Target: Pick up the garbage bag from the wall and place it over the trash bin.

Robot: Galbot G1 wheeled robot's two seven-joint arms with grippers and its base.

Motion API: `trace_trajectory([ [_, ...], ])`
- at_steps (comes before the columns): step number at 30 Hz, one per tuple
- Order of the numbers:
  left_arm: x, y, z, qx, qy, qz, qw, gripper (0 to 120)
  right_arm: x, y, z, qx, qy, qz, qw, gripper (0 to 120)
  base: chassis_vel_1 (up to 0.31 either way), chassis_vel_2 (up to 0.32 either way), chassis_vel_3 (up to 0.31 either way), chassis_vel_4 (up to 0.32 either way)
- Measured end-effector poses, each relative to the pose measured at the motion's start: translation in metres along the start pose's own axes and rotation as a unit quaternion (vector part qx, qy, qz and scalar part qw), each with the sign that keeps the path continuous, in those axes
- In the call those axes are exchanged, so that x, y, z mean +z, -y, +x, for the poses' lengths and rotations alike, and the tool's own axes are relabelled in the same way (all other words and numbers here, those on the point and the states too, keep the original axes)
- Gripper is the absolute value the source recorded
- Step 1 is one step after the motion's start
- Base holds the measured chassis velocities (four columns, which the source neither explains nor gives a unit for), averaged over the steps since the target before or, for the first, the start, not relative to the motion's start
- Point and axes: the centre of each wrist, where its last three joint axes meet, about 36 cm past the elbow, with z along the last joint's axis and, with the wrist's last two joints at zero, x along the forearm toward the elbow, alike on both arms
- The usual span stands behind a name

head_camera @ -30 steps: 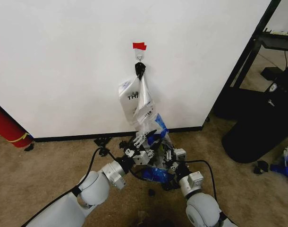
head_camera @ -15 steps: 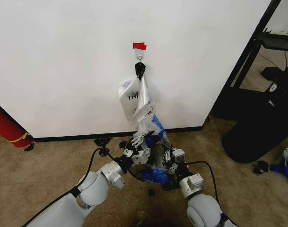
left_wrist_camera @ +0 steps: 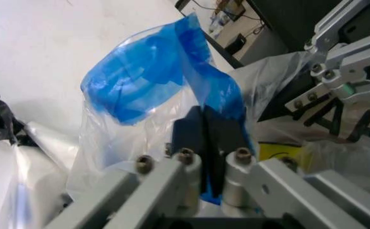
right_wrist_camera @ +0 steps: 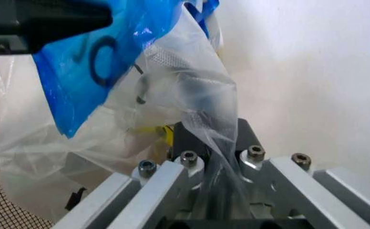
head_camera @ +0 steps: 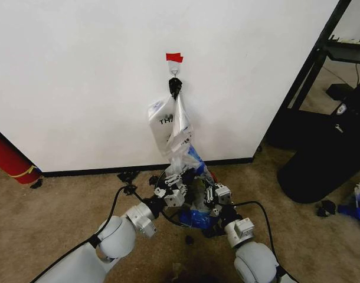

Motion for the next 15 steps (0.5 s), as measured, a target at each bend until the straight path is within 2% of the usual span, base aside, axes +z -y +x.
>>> trace_trajectory([
  [8, 0.001, -0.004, 0.004, -0.012, -0.005, 0.015, 0.9998, 0, 0.001, 0.000, 0.002, -0.003, 0.003, -0.017, 1.000, 1, 0.000, 0.000, 0.000, 0.000],
  [15, 0.004, -0.016, 0.014, -0.030, -0.018, 0.018, 0.9992, 0, 0.002, 0.011, 0.003, -0.008, -0.005, -0.102, 0.995, 1, 0.000, 0.000, 0.000, 0.000],
])
